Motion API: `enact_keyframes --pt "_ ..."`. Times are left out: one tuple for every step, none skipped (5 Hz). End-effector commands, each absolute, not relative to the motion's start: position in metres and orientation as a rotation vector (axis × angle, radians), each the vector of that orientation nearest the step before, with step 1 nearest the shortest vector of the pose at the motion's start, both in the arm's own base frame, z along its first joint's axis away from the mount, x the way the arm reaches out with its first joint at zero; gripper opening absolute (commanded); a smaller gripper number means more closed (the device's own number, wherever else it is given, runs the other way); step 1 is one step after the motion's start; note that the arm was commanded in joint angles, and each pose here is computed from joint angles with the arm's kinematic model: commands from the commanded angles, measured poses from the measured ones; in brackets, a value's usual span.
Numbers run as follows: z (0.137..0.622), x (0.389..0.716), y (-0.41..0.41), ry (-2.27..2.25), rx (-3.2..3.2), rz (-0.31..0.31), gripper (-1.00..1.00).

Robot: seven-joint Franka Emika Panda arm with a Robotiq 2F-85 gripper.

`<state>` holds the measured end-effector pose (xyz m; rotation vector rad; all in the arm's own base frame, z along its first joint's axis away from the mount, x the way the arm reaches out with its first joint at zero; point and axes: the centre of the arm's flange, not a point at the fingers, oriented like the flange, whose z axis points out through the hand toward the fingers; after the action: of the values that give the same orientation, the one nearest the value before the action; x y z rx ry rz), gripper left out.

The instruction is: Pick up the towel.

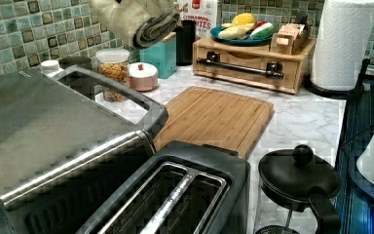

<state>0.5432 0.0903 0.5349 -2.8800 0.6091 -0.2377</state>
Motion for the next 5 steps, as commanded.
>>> enact_keyframes --pt "0.5467 0.5278 -0.0058 0.956 -2.866 -0.182 -1.0" --pt "0.5467 0.5278 -0.0058 0.956 -2.866 -0.182 -1.0" --pt "0.5466 0.5278 -0.0058 0.956 -2.866 -0.182 -1.0" --pt "0.5467 0.5278 -0.0058 0.956 -2.866 -0.183 -1.0" --pt "0.5467 0.5278 -0.0058 0.956 -2.866 -0.182 -1.0"
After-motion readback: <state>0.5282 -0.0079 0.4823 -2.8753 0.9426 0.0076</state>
